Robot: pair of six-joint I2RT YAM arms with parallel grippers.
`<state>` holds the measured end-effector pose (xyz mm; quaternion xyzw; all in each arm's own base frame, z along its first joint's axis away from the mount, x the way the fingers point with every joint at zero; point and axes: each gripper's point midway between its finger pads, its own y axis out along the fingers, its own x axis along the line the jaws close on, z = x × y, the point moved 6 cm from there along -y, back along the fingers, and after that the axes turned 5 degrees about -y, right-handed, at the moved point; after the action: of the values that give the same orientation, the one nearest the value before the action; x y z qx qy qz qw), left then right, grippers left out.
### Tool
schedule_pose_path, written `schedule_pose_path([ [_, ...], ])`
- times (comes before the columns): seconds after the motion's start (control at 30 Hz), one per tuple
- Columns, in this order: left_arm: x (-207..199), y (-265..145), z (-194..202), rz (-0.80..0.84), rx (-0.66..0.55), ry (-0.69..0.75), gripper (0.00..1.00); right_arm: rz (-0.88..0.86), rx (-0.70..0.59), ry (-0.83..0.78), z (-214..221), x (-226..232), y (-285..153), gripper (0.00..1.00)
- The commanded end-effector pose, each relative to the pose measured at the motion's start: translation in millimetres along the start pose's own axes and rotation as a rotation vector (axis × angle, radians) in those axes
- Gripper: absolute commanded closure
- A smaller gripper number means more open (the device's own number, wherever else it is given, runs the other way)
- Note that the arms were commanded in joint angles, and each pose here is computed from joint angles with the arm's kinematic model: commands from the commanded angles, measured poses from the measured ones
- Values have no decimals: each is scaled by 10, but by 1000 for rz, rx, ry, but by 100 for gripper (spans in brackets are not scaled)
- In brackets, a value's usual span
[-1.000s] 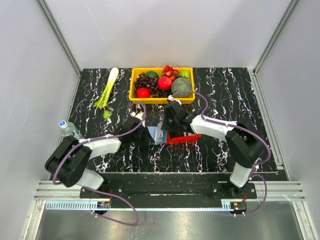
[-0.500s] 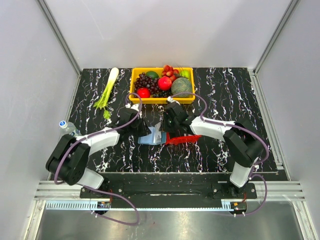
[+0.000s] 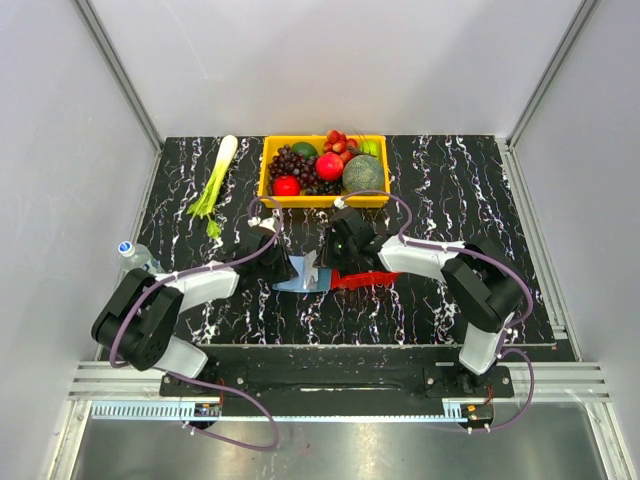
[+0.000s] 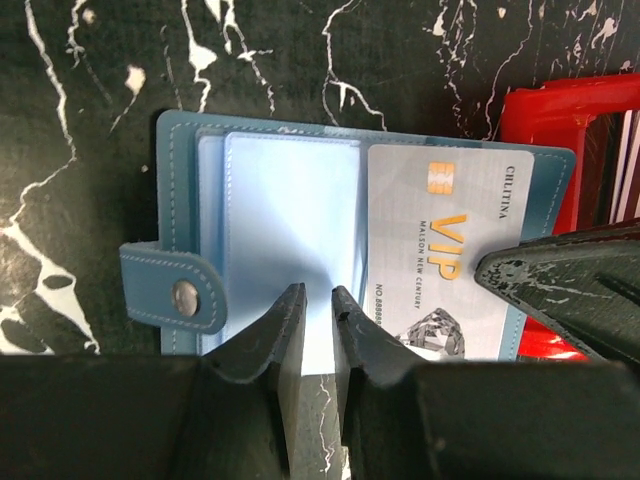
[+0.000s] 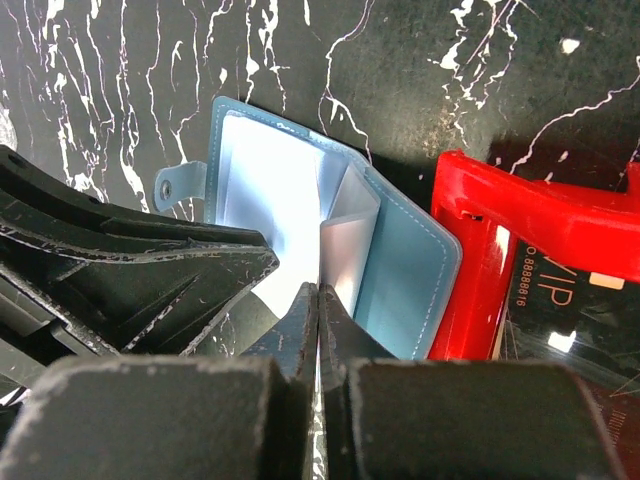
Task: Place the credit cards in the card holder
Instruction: Insert the credit card into the card holder.
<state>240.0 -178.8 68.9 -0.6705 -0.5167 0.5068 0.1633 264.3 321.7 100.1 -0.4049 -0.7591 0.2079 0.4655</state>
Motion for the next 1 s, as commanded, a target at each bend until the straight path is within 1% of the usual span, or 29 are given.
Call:
schedule_pose_path([
  [0.0, 243, -67, 164, -107, 6, -44, 79, -35, 9, 3, 5, 78, 51, 100],
  [0.13, 334, -150, 251, -140, 5, -83, 79, -1, -7, -43, -66, 73, 24, 100],
  [0.23, 373, -205, 314, -131, -6, -111, 79, 14, -41, -83, -157, 104, -69, 100],
  [0.4, 359, -221, 292, -126, -15, -110, 79, -109, -42, -107, -302, 401, -260, 100],
  [0.53, 353, -169, 280, -136, -3, -102, 79, -127, -65, -120, -380, 488, -346, 100],
  [0.77, 235, -136, 230, -69, 1, -86, 79, -129, -43, -116, -325, 492, -296, 100],
  [0.97, 217, -137, 218, -66, 4, -83, 80, -155, -13, -96, -253, 554, -139, 100],
])
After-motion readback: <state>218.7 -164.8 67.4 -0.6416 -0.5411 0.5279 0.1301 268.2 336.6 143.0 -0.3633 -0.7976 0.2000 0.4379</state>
